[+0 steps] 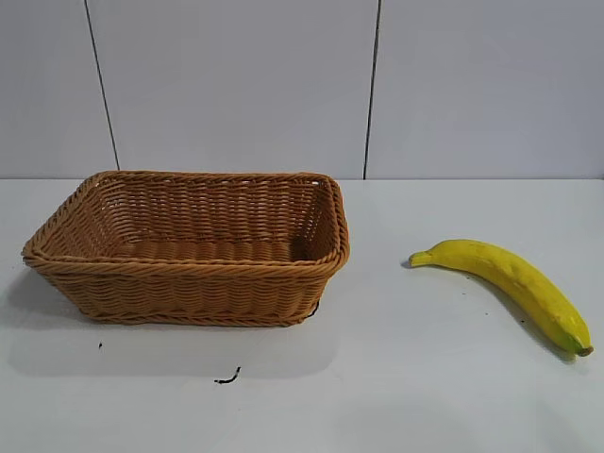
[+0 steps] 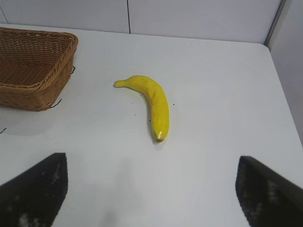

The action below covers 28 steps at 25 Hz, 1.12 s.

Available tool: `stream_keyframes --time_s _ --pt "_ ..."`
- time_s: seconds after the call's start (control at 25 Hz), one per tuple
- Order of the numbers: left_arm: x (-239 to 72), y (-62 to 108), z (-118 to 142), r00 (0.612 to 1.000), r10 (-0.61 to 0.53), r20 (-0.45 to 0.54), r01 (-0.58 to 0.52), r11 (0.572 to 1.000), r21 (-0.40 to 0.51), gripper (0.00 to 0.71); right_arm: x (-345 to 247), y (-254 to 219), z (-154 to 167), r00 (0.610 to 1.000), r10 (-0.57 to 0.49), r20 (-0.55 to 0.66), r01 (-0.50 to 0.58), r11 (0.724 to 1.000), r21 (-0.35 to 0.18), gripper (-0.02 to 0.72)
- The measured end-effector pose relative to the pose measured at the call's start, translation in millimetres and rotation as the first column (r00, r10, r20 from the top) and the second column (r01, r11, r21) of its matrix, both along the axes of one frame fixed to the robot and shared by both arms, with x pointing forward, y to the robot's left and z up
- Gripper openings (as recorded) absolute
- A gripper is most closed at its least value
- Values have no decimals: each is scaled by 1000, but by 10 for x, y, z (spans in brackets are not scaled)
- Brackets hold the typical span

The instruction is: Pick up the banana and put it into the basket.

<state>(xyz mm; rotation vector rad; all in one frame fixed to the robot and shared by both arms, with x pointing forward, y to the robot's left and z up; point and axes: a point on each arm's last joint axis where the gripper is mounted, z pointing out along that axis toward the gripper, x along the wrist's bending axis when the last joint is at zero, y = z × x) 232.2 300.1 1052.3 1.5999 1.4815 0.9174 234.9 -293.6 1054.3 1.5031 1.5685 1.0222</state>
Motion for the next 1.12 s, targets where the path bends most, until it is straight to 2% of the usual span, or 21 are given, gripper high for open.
stream_keyframes --time_s 0.44,0.68,0.96,1.12 --pt "0 0 0 1000 0 0 0 1000 0 635 7 0 0 1000 0 -4 0 1000 0 656" --pt "0 0 0 1000 0 0 0 1000 0 635 295 1 209 987 0 -158 0 1000 -3 656" --pt "0 0 0 1000 0 0 0 1000 0 635 1086 7 583 927 0 -376 -1 1000 -4 656" --pt "0 0 0 1000 0 0 0 1000 0 635 1651 11 648 871 0 -490 -2 1000 -5 656"
